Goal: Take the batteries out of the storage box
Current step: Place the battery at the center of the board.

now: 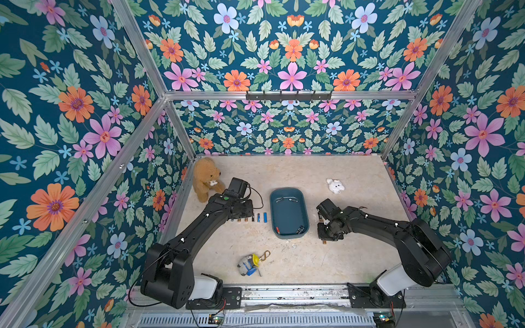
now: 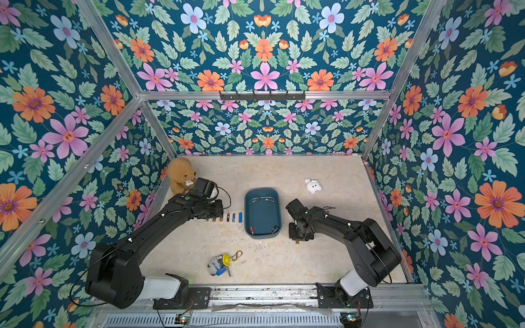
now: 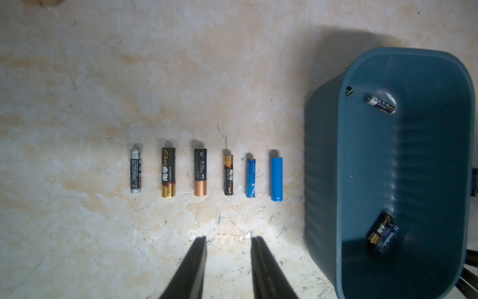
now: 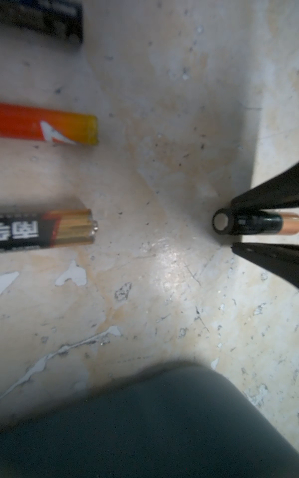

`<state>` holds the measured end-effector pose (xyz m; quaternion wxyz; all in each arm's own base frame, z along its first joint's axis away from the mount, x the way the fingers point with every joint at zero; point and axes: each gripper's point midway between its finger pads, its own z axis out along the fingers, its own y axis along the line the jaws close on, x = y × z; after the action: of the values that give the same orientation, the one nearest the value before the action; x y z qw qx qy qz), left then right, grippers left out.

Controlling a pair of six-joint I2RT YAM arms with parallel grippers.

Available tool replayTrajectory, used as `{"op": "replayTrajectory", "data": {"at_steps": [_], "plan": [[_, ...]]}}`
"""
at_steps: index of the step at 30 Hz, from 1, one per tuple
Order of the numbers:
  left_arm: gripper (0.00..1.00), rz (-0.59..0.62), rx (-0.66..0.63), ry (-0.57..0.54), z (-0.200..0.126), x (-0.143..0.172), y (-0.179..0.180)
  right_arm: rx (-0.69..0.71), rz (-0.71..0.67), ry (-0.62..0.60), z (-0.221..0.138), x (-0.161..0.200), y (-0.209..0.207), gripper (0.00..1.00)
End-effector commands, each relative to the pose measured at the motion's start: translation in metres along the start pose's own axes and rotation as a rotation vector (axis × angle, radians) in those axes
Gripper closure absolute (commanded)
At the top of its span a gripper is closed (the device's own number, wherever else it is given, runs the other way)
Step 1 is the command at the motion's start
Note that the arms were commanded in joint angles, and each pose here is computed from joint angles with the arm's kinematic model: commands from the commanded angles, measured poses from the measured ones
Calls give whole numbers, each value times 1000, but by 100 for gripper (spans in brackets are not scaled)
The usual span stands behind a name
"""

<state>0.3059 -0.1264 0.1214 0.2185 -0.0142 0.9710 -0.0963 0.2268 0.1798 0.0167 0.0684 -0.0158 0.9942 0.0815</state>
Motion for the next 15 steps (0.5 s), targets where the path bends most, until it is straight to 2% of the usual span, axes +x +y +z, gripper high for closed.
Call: {"op": "replayTrajectory", "data": {"at_steps": [1,15], "plan": [[65,-4,-10,-9,-3,-2,-1,18,-5,-6,-5,-2,-2,70],[64,89,26,-63,-20,-16,-62,-29,-8,-165,-62,-44,20,62]]}}
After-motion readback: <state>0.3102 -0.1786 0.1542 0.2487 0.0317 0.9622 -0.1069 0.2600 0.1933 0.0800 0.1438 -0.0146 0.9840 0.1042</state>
